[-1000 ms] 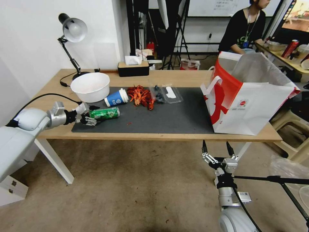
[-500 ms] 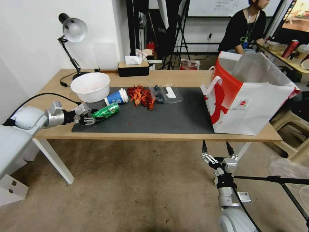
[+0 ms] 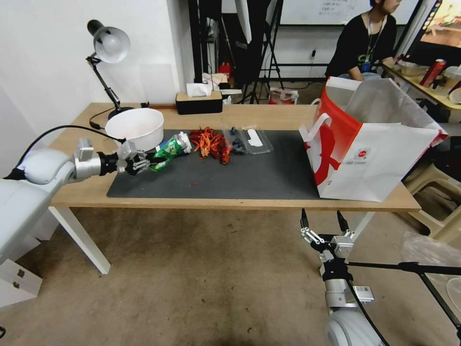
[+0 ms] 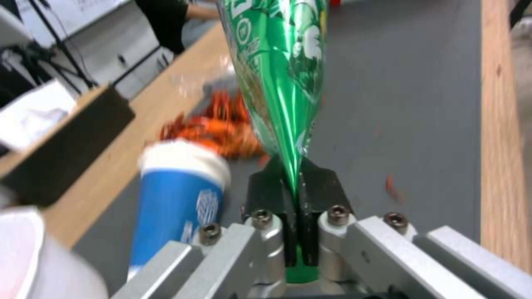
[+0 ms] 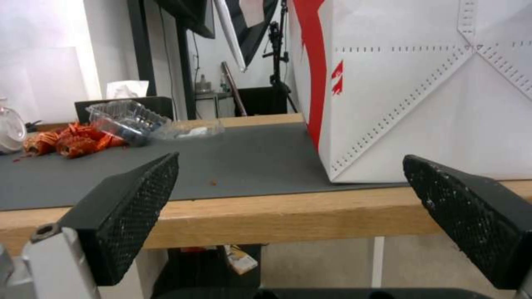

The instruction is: Pick up the trash from the table and place it into the takeout bag.

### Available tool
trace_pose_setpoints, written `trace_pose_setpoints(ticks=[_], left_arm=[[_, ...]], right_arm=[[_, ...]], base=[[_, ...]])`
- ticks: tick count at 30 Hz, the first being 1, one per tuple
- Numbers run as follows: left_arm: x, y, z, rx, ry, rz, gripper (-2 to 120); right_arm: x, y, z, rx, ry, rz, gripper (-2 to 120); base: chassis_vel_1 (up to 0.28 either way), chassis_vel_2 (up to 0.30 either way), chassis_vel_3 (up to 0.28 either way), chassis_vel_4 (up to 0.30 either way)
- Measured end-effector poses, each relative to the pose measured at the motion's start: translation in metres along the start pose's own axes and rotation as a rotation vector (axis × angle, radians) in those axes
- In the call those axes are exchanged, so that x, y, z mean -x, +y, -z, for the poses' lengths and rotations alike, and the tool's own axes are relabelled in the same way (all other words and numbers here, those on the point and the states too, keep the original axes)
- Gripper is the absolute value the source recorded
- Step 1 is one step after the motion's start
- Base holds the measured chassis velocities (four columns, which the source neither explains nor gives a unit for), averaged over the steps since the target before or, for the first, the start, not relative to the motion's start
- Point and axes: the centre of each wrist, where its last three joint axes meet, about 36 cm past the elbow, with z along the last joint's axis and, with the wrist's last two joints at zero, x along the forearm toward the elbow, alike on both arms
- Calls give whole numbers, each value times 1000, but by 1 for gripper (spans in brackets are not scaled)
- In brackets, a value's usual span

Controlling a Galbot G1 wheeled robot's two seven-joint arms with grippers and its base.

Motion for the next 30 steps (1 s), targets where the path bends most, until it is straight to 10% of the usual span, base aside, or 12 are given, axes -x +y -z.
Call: trace_pose_setpoints(ticks=[19, 30], left_arm=[[84, -5, 95, -94, -364, -29, 0], [161, -5, 142, -96, -392, -99, 0]], right_arm=[[0, -3, -1, -8, 4, -10, 100], [-2, -5, -2, -7, 6, -30, 100]], base=[[0, 0, 0, 0], [0, 0, 0, 0]])
